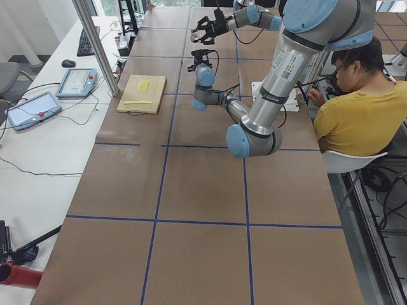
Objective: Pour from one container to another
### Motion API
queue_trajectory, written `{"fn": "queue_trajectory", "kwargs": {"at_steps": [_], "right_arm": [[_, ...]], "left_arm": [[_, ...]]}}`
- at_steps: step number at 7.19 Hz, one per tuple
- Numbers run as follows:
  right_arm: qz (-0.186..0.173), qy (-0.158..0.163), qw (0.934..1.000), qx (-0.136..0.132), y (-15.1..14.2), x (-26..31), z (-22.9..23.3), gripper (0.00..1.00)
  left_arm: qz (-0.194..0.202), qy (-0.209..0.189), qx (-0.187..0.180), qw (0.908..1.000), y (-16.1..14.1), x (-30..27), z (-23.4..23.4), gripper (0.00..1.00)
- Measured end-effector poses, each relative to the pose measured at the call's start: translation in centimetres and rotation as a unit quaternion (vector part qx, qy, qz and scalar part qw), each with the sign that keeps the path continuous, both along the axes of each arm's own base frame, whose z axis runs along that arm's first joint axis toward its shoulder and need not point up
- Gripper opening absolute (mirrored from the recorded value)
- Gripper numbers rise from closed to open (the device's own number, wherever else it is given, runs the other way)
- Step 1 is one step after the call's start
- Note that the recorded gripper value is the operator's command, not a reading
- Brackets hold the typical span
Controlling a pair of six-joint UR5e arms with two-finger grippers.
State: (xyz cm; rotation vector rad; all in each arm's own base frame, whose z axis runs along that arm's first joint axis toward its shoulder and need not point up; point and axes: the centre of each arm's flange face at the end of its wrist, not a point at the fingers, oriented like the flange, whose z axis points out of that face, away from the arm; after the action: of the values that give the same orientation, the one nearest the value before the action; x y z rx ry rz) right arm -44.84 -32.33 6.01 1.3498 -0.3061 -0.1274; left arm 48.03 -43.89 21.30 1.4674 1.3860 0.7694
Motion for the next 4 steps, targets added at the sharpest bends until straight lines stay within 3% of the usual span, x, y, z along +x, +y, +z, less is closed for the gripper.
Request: {"fn": "queue_trajectory", "kwargs": {"at_steps": [2, 4], "right_arm": [[-0.012, -0.08, 0.9966, -0.018, -0.6, 1.2, -0.2, 0.0], [-0.023, -0.163, 0.9846, -0.057, -1.9, 3.0, 1.0, 0.0]], "left_arm": [[-0.002, 0.0, -0.001, 1.0, -0.1, 0.0, 0.1, 0.0], [-0.003, 0.0, -0.001, 1.0, -0.1, -0.1, 0.1, 0.0]]}}
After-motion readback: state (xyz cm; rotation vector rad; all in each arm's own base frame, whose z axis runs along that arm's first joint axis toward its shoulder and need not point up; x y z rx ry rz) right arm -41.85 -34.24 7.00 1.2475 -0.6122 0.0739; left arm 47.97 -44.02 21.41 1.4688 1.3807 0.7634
